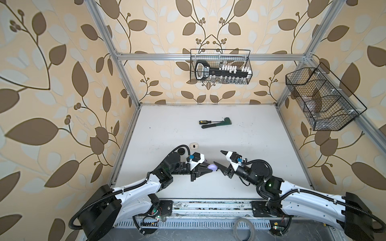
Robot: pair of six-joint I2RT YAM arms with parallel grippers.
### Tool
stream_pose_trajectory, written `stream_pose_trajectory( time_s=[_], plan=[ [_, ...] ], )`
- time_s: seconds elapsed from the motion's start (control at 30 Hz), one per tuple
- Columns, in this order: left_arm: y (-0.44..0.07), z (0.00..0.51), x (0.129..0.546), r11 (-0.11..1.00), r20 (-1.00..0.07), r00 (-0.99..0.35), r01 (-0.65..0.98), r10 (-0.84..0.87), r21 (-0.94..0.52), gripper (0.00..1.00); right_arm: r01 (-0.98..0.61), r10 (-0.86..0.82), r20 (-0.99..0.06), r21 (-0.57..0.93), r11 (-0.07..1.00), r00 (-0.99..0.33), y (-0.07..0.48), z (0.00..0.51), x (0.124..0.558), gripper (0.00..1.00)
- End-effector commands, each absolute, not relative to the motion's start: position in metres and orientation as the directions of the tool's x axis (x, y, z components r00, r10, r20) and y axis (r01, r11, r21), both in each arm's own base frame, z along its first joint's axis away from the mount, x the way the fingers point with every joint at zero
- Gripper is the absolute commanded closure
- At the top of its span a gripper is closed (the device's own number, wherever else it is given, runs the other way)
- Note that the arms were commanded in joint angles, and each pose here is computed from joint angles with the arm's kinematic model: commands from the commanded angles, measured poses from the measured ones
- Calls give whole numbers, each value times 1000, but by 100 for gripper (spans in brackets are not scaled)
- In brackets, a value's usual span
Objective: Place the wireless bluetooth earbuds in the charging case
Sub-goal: 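Push the lid of the held lavender case open with the right gripper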
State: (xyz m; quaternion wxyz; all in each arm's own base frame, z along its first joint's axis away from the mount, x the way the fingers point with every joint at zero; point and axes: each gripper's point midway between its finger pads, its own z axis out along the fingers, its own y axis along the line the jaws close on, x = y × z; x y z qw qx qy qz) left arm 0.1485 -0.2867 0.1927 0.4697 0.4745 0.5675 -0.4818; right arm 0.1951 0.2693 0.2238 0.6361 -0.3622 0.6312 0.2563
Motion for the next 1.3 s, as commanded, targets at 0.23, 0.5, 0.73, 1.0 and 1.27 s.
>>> stream_pose_trajectory(
  time_s=[0.23, 0.5, 0.73, 1.0, 1.27],
  plan=[
    [-288, 219, 152, 101, -1000, -14, 995, 24, -11, 100, -840, -170, -979, -183, 510, 110, 275, 217, 176, 35],
    [-288, 219, 152, 103, -1000, -11, 995, 24, -8, 100, -874, -220, -967, -213, 436, 126, 282, 204, 166, 40],
    [-288, 220, 148, 84, -1000, -1, 997, 21, 1, 100, -792, -257, -964, -206, 575, 64, 276, 201, 197, 42],
    [-289, 218, 149, 85, -999, -8, 996, 33, -5, 100, -755, -204, -978, -161, 635, 37, 268, 211, 207, 46],
    [-289, 217, 150, 91, -999, -7, 996, 35, -3, 100, -713, -153, -988, -97, 694, -15, 256, 215, 222, 49]
  ],
)
